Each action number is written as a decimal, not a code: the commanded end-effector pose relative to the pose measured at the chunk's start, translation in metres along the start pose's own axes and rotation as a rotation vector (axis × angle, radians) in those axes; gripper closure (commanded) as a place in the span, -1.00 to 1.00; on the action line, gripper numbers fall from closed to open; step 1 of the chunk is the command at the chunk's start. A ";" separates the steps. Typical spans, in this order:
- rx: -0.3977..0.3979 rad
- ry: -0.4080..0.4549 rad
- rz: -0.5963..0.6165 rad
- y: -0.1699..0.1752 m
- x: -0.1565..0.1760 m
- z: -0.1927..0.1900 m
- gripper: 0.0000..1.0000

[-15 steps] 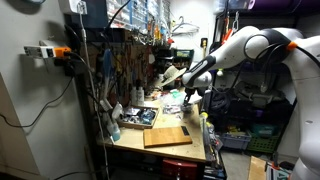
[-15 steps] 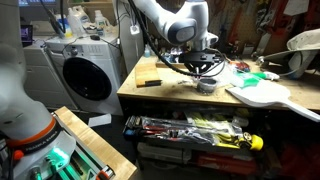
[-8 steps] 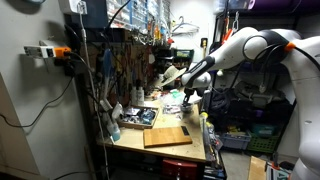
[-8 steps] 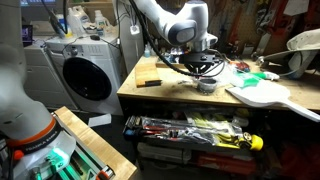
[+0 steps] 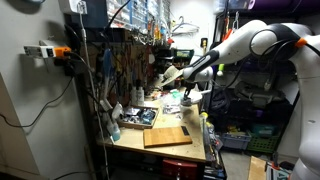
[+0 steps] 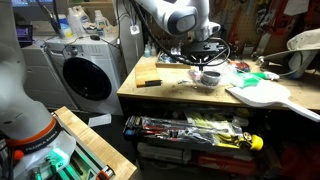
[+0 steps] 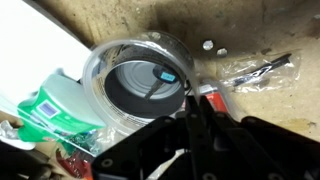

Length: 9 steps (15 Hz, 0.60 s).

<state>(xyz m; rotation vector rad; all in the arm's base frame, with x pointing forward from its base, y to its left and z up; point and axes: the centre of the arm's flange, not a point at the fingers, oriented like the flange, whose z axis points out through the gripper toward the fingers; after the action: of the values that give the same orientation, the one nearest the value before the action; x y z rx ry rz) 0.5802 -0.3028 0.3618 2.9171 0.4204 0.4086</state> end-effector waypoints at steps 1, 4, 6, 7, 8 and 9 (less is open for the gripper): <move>-0.021 0.005 -0.097 -0.017 -0.003 -0.040 0.97; -0.006 0.043 -0.253 -0.053 0.007 -0.062 0.97; -0.009 0.073 -0.353 -0.084 0.015 -0.076 0.97; -0.004 0.087 -0.405 -0.099 0.018 -0.082 0.97; -0.001 0.099 -0.457 -0.116 0.022 -0.088 0.97; 0.004 0.110 -0.510 -0.132 0.025 -0.094 0.97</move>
<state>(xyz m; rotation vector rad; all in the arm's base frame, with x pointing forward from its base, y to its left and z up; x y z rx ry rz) 0.5734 -0.2035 0.4192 2.7458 0.9432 0.4610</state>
